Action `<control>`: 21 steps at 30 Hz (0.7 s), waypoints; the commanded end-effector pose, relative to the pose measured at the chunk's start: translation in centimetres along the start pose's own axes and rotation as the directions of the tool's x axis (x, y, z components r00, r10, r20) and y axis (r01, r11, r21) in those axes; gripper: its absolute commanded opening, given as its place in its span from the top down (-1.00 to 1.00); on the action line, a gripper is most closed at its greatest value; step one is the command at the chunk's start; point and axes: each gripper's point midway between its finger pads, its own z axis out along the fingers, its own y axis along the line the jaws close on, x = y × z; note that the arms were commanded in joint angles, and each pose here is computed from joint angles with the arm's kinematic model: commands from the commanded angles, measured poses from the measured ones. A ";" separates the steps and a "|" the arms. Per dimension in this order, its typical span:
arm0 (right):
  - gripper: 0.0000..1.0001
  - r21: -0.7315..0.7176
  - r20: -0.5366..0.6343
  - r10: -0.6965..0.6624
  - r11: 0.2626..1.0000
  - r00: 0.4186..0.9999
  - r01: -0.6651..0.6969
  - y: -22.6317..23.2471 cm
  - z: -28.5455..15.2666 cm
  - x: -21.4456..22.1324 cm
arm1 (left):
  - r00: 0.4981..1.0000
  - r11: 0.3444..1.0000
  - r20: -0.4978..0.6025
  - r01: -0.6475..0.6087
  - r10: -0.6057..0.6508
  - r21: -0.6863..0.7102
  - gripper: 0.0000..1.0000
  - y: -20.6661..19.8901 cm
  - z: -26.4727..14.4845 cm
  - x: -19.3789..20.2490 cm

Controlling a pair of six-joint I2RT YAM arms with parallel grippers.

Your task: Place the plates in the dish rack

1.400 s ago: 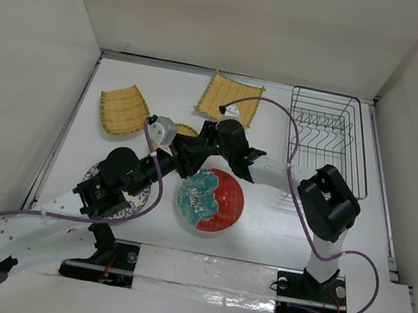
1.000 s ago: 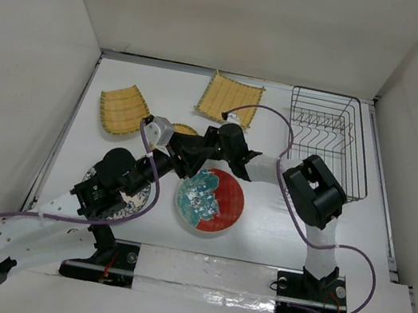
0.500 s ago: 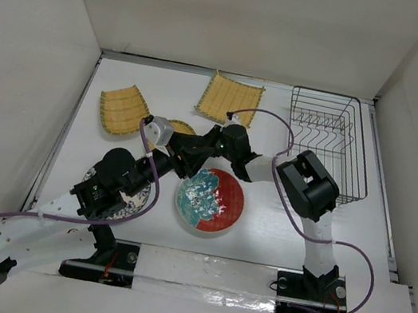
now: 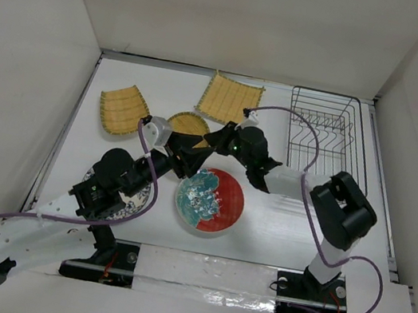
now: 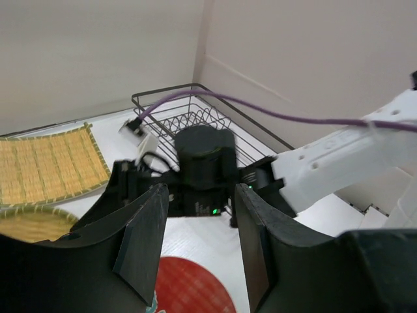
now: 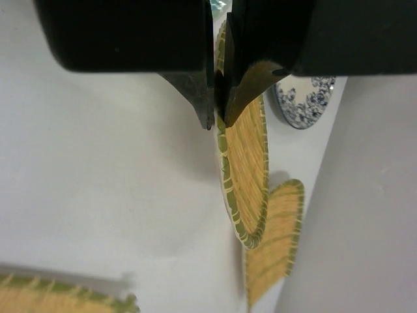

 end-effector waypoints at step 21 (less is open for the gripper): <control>1.00 0.828 0.448 -0.670 0.561 0.592 0.007 -8.0 -34.4 -33.2 | 0.995 0.998 0.082 0.048 -0.051 0.035 0.14 -1.0 -0.8 -3.1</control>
